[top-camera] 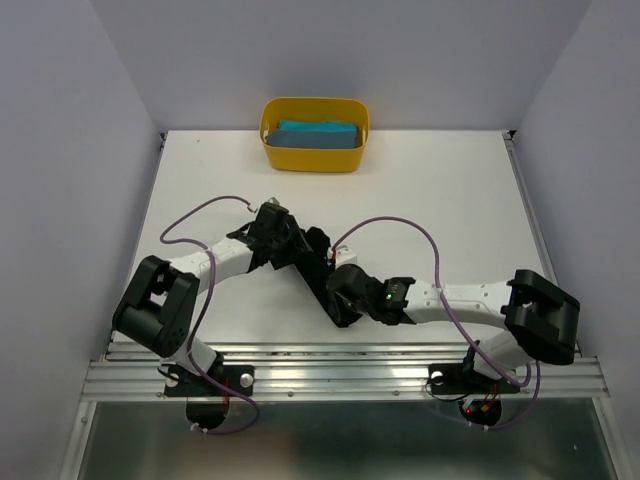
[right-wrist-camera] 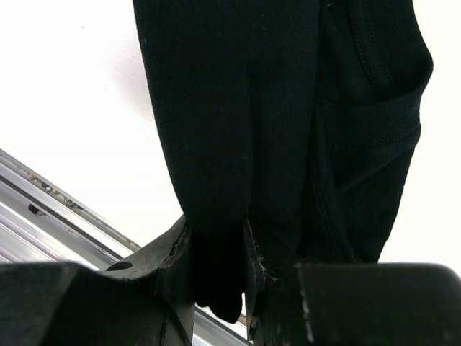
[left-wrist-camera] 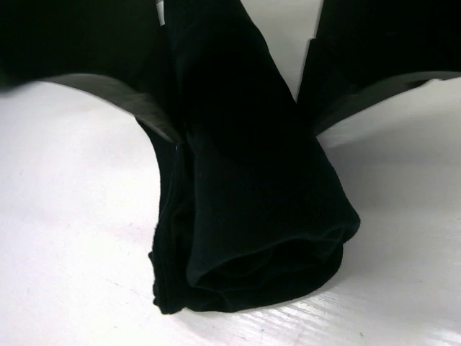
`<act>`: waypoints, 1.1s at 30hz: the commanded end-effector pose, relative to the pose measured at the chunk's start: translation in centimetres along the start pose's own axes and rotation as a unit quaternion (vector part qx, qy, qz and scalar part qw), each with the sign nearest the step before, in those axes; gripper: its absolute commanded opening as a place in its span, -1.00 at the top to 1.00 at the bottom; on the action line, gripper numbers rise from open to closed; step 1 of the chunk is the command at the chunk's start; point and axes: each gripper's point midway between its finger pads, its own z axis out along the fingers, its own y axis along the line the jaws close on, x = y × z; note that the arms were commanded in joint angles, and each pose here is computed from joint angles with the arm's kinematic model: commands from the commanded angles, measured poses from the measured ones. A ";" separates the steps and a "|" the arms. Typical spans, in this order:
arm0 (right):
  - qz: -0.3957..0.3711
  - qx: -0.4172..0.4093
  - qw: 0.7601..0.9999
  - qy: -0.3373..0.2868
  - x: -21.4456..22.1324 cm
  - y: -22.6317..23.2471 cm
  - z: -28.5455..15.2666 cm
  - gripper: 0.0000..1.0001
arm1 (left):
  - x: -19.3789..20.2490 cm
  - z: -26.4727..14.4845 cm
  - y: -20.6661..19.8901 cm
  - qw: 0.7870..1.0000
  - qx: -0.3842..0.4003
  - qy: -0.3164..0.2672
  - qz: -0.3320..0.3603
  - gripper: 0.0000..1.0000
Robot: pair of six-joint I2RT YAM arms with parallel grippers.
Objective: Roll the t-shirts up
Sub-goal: Roll the T-shirt to the center of the board.
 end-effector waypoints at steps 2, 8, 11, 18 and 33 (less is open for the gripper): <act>0.012 -0.027 1.000 -0.011 -0.4 1.0 -0.4 0.99 | -1.0 0.5 -1.3 1.000 0.023 -0.016 -0.002 -0.15; -0.011 0.015 1.000 -0.018 -0.8 -0.6 -0.6 0.87 | -0.5 0.5 -1.0 1.000 0.018 -0.005 0.005 1.00; -0.026 0.058 0.998 -0.028 -1.9 -1.8 -1.0 0.22 | -0.6 0.4 -1.3 1.000 0.019 -0.001 0.010 1.00; -0.092 0.135 0.985 -0.055 -4.3 -3.4 -3.1 -0.78 | -0.4 0.0 -0.5 0.999 -0.023 0.022 0.015 1.00; -0.216 0.190 0.955 -0.077 -3.7 1.6 -2.5 -0.87 | -1.3 -1.2 -0.2 0.998 -0.062 0.015 0.001 1.00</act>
